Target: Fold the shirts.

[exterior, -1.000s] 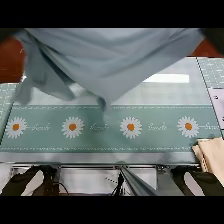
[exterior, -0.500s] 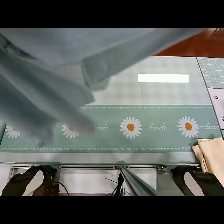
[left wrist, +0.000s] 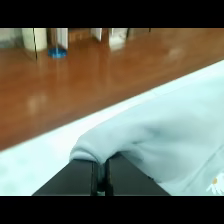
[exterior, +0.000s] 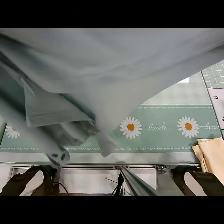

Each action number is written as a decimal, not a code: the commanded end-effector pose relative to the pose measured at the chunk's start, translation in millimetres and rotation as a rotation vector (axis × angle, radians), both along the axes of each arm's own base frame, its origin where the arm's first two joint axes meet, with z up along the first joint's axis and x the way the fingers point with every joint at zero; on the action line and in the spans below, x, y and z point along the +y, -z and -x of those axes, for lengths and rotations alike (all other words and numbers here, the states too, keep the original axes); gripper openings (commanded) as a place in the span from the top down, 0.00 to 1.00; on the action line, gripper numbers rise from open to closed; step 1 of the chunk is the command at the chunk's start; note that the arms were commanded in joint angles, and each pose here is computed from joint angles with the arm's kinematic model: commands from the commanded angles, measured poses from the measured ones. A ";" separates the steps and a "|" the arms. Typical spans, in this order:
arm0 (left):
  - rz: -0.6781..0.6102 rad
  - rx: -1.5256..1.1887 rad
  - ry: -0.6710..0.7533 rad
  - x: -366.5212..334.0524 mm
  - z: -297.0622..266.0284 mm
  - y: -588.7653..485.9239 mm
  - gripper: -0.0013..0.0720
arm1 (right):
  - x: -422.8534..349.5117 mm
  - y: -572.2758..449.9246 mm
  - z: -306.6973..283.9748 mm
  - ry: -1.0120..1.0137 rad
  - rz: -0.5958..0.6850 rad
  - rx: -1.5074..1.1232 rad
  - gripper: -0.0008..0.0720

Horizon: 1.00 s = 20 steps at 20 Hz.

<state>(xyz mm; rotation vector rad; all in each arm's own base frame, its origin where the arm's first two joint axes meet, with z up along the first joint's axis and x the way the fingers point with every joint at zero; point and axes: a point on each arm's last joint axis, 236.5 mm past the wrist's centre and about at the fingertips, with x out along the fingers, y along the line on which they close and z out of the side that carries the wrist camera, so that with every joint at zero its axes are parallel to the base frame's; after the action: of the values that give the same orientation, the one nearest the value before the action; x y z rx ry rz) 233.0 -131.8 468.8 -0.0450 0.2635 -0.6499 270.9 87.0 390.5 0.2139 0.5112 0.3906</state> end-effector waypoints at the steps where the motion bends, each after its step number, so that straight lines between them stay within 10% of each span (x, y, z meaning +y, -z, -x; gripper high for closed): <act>1: 0.002 0.210 0.011 14.2 -61.6 56.3 0.94 | -19.1 77.8 -40.3 -0.006 0.098 0.288 0.94; 15: 0.078 1.031 0.324 -66.8 -243.2 406.9 0.94 | -40.8 308.6 -238.0 0.028 0.220 0.575 0.94; 16: 0.093 1.074 0.310 -67.6 -244.3 418.9 0.89 | -41.6 319.5 -238.9 0.027 0.223 0.599 0.94; 18: 0.098 1.101 0.302 -66.0 -244.8 427.6 0.45 | -41.6 332.9 -240.2 0.023 0.223 0.626 0.94; 20: 0.094 1.135 0.302 -53.2 -237.6 421.9 0.37 | -41.7 337.1 -240.3 0.022 0.224 0.636 0.94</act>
<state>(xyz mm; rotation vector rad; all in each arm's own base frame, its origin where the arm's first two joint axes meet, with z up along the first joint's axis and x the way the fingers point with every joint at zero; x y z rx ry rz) 477.0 -192.5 61.9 -0.4458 1.2708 -0.9007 506.3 48.9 69.5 0.1280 1.1487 0.2471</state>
